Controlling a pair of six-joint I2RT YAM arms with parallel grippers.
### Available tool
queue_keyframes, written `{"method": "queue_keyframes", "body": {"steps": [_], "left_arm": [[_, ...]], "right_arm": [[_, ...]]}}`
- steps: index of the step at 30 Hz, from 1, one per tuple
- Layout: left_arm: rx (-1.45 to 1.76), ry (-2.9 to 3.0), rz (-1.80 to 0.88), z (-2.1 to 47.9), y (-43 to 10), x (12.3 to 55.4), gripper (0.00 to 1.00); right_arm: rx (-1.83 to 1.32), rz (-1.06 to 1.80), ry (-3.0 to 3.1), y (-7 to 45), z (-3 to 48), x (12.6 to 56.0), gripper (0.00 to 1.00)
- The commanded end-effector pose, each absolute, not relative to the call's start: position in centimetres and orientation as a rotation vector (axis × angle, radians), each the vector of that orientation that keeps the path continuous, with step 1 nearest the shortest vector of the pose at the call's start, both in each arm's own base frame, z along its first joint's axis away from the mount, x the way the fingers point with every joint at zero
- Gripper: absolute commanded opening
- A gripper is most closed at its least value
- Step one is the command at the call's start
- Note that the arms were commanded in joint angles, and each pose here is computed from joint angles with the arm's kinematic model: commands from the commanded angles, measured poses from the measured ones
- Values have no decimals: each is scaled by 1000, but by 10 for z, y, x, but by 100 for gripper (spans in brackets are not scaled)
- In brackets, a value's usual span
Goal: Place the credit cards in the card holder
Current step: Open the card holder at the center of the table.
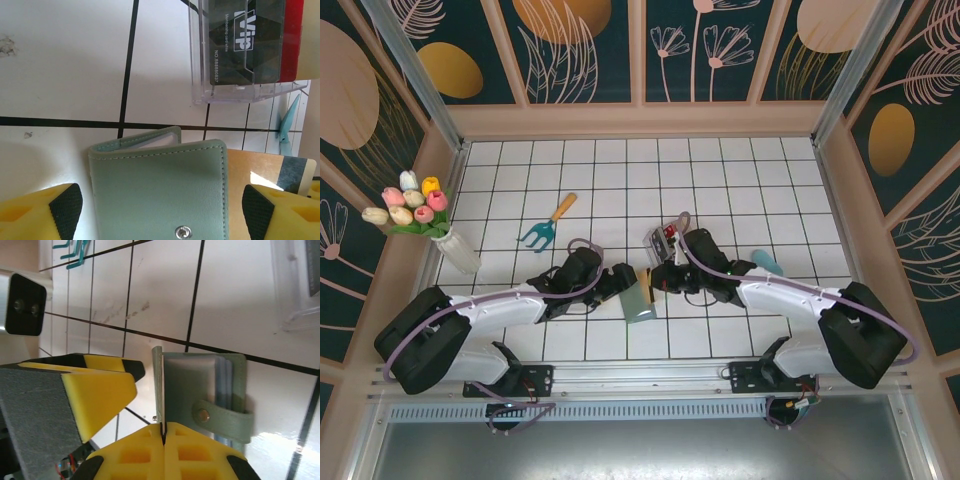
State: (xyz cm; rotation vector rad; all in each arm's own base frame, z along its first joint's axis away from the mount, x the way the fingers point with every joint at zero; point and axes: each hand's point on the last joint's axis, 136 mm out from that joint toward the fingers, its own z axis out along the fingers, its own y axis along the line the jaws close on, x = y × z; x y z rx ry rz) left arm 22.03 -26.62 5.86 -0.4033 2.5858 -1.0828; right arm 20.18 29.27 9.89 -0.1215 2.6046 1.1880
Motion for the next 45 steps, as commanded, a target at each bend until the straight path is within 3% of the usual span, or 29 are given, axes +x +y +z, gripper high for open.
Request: {"method": "queue_keyframes", "body": {"steps": [1, 7, 11, 19, 28, 31, 37, 45], "left_arm": [[-398, 2526, -1140, 76, -276, 229, 85], [-423, 2505, -1161, 78, -277, 231, 86], [-447, 2505, -1158, 74, -275, 231, 81], [-493, 2508, -1131, 68, -264, 226, 45], [-509, 2500, -1096, 68, -254, 223, 19], [-504, 2505, -1088, 66, -252, 221, 5], [-492, 2527, -1023, 61, -243, 218, 0], [-506, 2496, -912, 65, -222, 219, 0]], "right_arm": [[-121, 1334, 2537, 308, 116, 201, 3], [-98, 1398, 2524, 313, 119, 200, 2], [-91, 1407, 2555, 315, 110, 198, 1], [-78, 1468, 2565, 321, 106, 197, 1], [-83, 1440, 2589, 322, 103, 199, 1], [-84, 1428, 2598, 322, 101, 199, 2], [-61, 1327, 2647, 315, 94, 202, 2], [-138, 728, 2725, 296, 87, 207, 2]]}}
